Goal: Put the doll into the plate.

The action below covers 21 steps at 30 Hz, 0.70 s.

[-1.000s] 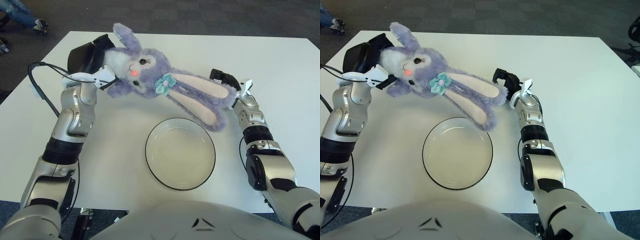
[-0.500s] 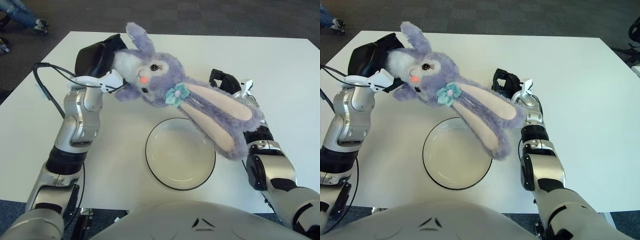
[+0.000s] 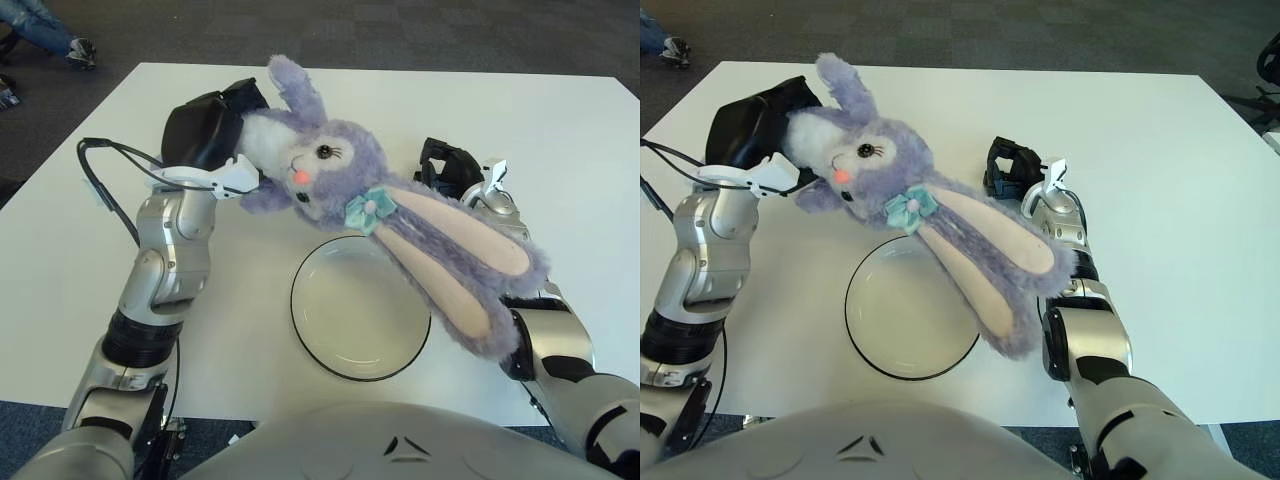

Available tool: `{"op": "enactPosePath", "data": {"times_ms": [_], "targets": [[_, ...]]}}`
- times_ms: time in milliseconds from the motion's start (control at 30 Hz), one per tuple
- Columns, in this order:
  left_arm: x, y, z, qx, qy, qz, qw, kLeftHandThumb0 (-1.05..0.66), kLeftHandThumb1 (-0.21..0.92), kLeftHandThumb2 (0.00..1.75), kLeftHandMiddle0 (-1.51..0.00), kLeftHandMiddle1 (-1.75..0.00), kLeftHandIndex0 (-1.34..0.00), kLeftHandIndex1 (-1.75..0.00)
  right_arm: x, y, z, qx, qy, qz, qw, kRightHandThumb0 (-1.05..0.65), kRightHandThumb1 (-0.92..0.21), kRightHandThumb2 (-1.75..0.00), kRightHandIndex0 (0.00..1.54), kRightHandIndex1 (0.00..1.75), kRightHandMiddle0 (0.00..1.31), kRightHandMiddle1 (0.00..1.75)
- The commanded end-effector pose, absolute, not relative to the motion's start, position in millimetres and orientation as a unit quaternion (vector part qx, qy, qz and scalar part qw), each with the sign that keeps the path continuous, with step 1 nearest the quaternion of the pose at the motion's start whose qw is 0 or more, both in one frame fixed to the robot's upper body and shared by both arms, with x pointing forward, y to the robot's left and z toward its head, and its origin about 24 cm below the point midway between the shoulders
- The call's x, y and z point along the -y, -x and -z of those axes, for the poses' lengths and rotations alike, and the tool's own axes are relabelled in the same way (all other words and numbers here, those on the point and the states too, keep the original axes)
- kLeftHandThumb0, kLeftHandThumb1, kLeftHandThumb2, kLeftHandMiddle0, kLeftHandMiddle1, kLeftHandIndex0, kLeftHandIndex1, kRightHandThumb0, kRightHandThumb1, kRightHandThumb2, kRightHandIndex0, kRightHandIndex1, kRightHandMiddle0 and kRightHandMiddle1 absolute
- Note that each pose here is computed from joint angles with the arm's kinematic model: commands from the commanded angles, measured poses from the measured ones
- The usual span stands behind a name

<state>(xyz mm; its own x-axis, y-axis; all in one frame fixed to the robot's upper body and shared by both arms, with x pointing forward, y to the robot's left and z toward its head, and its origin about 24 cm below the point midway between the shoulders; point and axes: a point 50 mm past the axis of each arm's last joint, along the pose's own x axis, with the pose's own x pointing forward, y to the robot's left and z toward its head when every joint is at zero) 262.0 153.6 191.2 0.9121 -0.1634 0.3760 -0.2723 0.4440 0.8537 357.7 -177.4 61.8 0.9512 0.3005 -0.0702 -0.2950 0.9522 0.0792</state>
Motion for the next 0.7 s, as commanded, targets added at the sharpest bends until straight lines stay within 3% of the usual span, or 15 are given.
{"op": "enactPosePath", "data": {"times_ms": [0, 667], "targets": [[-149, -256, -193, 0.217, -0.529, -0.020, 0.820, 0.65, -0.03, 1.74, -0.91, -1.75, -1.19, -1.75, 177, -349, -44, -0.074, -0.040, -0.152, 0.985, -0.52, -0.21, -1.45, 1.29, 1.75, 0.70, 1.75], [-134, -231, -193, 0.229, -0.504, 0.025, 0.832, 0.63, -0.01, 1.72, -0.89, -1.75, -1.15, -1.75, 173, -346, -45, -0.064, -0.047, -0.156, 0.985, -0.52, -0.22, -1.44, 1.30, 1.75, 0.69, 1.75]]}}
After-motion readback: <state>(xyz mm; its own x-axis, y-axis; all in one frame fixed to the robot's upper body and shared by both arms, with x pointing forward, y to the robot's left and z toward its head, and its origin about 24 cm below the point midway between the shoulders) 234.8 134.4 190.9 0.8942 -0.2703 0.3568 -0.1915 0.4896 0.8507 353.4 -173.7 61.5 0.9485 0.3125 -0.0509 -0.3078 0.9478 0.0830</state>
